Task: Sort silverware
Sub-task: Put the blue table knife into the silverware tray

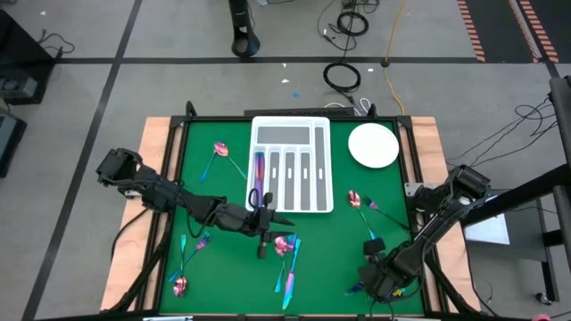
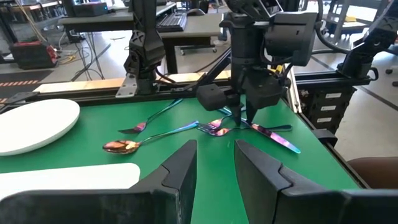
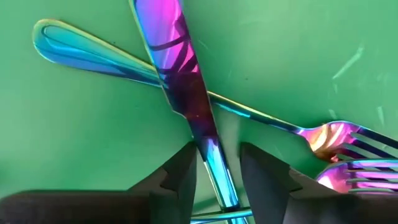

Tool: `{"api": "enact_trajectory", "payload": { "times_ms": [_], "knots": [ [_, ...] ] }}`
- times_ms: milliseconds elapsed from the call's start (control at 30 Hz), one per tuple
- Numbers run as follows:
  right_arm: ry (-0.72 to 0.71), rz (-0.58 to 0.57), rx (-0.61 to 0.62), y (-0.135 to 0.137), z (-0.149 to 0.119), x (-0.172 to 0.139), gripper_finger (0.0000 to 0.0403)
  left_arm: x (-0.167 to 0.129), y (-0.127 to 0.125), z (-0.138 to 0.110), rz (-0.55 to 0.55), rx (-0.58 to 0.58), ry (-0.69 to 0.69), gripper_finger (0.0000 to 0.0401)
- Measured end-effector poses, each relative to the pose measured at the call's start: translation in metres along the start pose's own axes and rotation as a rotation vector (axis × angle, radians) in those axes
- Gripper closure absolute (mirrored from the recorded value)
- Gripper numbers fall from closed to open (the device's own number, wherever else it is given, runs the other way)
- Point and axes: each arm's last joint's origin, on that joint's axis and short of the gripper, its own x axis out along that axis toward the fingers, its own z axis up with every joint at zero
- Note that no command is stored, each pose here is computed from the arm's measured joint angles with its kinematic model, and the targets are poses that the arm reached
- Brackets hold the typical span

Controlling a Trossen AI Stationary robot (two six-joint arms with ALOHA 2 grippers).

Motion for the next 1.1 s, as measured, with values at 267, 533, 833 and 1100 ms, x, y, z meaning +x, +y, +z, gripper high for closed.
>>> {"api": "enact_trajectory", "payload": {
  "times_ms": [267,533,833,1100],
  "knots": [
    [-0.027,-0.022,-0.038,0.007,-0.004,0.002,0.0374,0.000,0.000,-0.001,0.000,0.002,0.006,0.0292],
    [-0.053,-0.047,-0.039,0.011,-0.007,0.001,0.0391,0.000,0.000,-0.001,-0.001,0.004,0.007,0.0292],
    [-0.084,-0.055,-0.006,0.013,-0.004,0.000,0.0394,0.000,0.000,0.000,0.002,0.001,0.001,0.0292],
    [-0.262,-0.071,0.011,0.018,0.006,-0.012,0.0395,0.000,0.001,0.000,0.010,0.001,0.001,0.0292]
  ]
}}
